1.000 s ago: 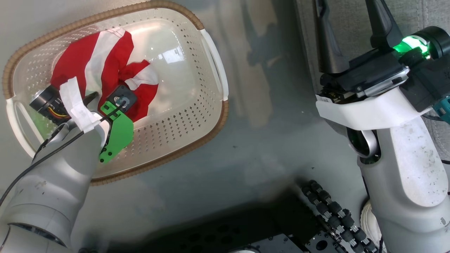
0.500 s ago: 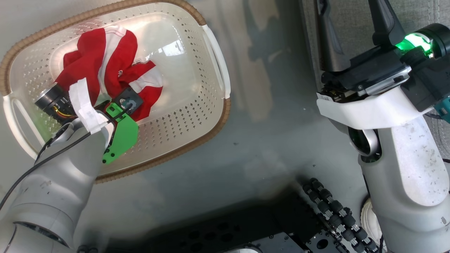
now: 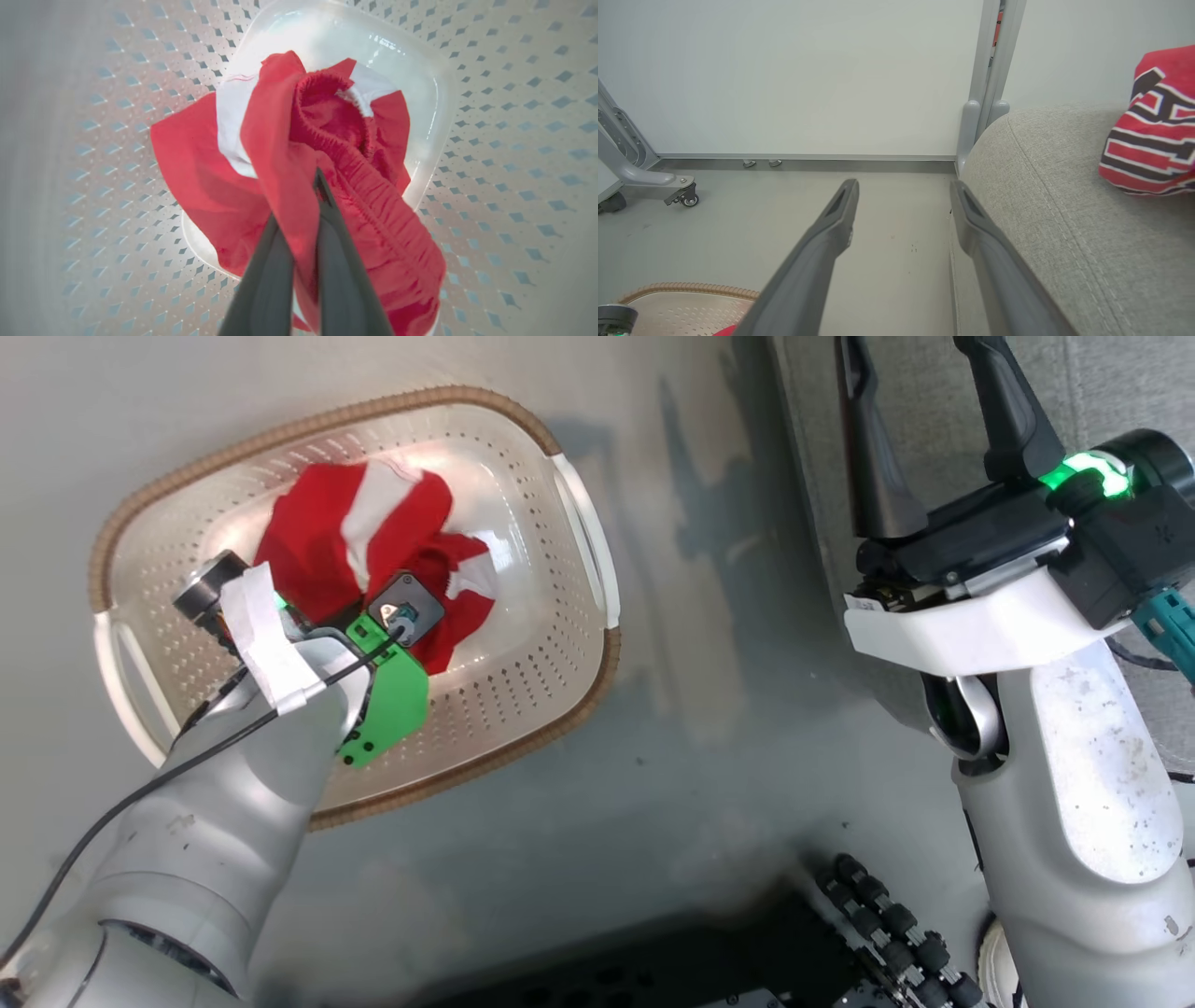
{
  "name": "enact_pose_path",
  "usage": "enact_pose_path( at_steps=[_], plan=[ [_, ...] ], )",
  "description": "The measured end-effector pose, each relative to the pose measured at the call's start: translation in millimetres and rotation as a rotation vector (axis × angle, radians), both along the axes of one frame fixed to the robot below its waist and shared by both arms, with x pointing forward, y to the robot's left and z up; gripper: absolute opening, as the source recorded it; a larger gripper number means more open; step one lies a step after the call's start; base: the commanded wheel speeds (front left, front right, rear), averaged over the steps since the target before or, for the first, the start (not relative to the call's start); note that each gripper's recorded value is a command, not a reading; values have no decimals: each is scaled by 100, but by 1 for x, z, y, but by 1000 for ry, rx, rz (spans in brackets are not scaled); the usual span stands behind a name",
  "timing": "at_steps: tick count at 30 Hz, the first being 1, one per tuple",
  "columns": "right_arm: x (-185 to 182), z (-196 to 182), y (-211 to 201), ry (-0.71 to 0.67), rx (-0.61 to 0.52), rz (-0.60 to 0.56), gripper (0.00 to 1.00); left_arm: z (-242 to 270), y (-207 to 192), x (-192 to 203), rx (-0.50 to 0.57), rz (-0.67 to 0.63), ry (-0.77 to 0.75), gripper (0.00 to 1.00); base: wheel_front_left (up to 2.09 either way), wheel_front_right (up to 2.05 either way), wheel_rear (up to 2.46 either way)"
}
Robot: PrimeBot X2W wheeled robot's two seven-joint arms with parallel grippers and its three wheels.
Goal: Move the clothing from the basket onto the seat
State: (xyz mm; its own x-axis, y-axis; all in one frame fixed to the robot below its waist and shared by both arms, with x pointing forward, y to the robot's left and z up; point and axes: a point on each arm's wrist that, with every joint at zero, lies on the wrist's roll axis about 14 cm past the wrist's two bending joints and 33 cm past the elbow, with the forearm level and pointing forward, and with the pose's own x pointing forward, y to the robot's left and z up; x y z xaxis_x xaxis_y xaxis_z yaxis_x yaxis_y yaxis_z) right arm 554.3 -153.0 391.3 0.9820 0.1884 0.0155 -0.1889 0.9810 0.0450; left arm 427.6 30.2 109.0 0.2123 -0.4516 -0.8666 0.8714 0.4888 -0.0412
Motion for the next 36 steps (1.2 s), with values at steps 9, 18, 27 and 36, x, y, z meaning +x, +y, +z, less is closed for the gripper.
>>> enact_pose_path(
  at_steps=[9,18,27,36],
  plan=[
    [-14,32,-2,-26,11,-15,100,60,-17,13,-130,71,-105,0,0,0,0],
    [-34,62,-3,-53,20,-22,100,123,-24,17,-248,176,-198,0,0,0,0],
    [-58,90,0,-79,36,-24,100,208,-41,29,-437,270,-348,0,0,0,0],
    [-79,113,10,-109,57,-1,100,299,-36,45,-604,356,-546,0,0,0,0]
  ],
)
